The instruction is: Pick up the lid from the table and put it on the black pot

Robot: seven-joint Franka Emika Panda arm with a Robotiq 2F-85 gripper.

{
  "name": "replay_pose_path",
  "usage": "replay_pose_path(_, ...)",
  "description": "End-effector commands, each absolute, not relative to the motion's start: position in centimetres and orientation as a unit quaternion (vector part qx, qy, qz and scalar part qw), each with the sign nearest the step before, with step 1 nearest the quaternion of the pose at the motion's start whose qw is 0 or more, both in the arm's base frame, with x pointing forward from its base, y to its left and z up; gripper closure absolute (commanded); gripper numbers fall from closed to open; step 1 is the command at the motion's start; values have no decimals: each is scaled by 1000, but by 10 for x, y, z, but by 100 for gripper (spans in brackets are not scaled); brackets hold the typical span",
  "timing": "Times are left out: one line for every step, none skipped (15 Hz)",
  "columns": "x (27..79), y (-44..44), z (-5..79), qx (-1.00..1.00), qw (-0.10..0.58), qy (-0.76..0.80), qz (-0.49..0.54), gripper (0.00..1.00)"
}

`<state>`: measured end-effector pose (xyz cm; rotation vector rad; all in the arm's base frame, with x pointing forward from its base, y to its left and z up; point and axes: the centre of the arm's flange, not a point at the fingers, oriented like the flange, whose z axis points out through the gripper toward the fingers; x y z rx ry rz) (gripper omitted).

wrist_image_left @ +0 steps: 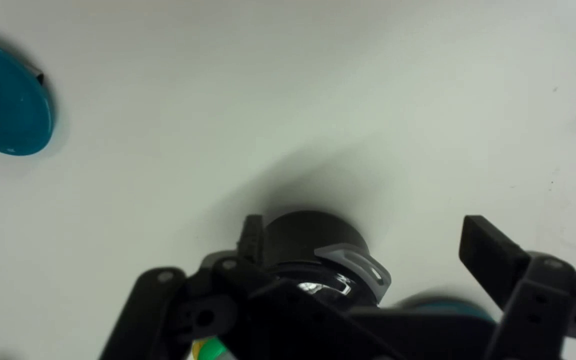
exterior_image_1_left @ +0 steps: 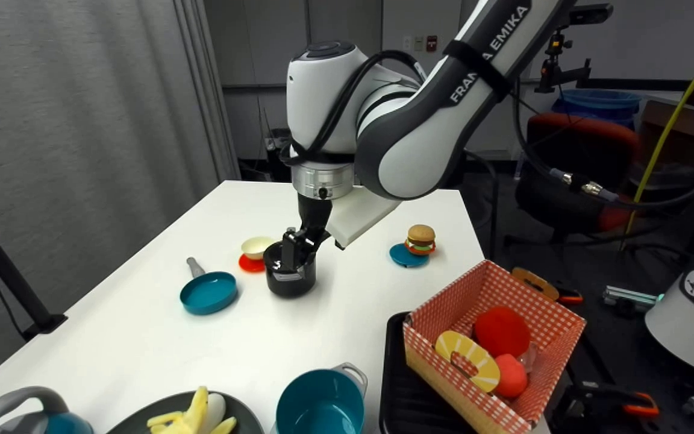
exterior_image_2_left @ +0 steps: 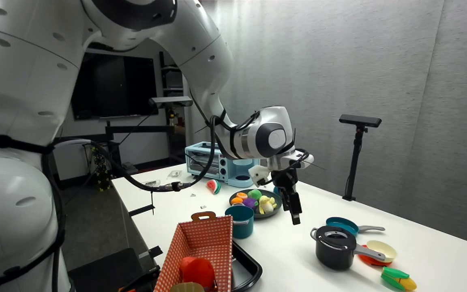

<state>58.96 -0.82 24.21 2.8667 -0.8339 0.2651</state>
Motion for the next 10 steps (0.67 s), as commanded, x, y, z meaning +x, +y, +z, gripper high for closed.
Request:
replay_pose_path(559, -7, 271, 966, 75, -234, 77, 0)
replay_pose_path(554, -6, 276, 969, 72, -223, 73, 0)
replay_pose_path(549, -5, 281, 972, 73, -212, 67, 0)
replay_pose_path(545, -4, 285, 974, 74, -204, 61, 0)
replay_pose_path(539, -2, 291, 976, 75, -197, 54, 0)
replay_pose_path(535, 0, 296, 977, 78, -191, 46, 0)
replay_pose_path(530, 2, 302, 979, 80, -186, 39, 0)
replay_pose_path(526, 4, 307, 980, 81, -181, 31, 0)
replay_pose_path(520, 6, 312, 981, 78, -174, 23, 0)
replay_pose_path(515, 8, 318, 983, 75, -165, 16, 0)
